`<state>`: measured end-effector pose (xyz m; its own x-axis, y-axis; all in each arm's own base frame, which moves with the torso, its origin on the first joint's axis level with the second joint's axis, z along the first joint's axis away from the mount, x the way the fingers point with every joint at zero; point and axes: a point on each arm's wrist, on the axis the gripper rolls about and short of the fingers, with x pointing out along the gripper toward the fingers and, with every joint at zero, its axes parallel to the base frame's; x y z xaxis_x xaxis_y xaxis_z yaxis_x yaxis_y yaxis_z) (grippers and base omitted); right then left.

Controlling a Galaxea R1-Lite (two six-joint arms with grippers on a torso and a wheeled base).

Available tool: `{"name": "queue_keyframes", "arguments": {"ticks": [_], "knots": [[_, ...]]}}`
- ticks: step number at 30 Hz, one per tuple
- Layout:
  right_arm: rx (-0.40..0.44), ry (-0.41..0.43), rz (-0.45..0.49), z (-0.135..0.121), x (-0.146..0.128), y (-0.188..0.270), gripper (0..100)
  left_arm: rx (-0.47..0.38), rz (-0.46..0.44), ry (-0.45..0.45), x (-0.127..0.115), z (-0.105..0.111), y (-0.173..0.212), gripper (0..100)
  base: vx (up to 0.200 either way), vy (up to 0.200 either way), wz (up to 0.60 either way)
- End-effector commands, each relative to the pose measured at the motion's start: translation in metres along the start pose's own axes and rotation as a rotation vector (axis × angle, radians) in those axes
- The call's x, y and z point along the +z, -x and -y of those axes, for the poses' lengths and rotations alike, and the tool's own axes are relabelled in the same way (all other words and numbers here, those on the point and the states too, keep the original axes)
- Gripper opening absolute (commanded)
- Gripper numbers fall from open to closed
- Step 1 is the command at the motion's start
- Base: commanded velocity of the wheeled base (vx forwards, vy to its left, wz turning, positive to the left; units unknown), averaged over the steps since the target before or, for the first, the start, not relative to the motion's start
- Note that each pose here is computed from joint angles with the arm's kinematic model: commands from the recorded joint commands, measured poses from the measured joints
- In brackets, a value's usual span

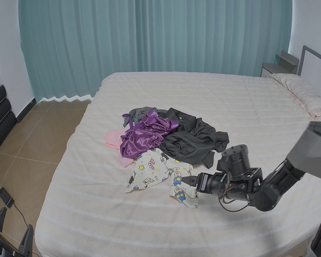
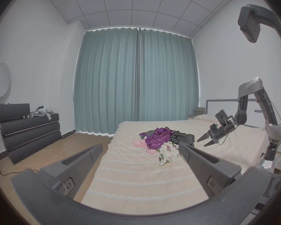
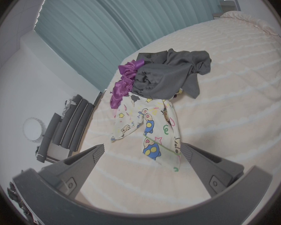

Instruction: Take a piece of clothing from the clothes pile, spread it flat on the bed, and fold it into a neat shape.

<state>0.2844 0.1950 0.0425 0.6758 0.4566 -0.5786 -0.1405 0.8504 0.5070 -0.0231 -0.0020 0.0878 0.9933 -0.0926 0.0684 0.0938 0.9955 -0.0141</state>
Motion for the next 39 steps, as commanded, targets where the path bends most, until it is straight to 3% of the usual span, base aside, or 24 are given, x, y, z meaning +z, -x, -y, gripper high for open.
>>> {"name": "queue_keyframes", "arguments": {"ticks": [1,18,21,35,36,39], "knots": [[-0.093,0.018,-0.043,0.008,-0.034,-0.055,100,0.001,-0.004,0.003,-0.005,0.0,0.0,100,0.0,0.0,0.0],[-0.212,0.16,-0.081,0.003,-0.039,-0.079,100,0.001,-0.004,0.003,-0.005,0.0,0.0,100,0.0,0.0,0.0],[-0.252,0.165,-0.118,0.001,-0.037,-0.081,100,0.002,-0.004,0.003,-0.005,0.0,0.0,100,0.0,0.0,0.0],[-0.256,0.17,-0.142,-0.01,-0.03,-0.09,100,-0.001,-0.004,0.0,-0.005,0.0,0.0,100,0.0,0.0,0.0],[-0.26,0.176,-0.151,-0.01,-0.03,-0.09,0,0.001,-0.004,0.0,-0.005,0.0,0.0,100,0.0,0.0,0.0],[-0.277,0.198,-0.191,-0.016,-0.032,-0.091,0,0.001,-0.004,0.0,-0.005,0.0,0.0,100,0.0,0.0,0.0]]}}
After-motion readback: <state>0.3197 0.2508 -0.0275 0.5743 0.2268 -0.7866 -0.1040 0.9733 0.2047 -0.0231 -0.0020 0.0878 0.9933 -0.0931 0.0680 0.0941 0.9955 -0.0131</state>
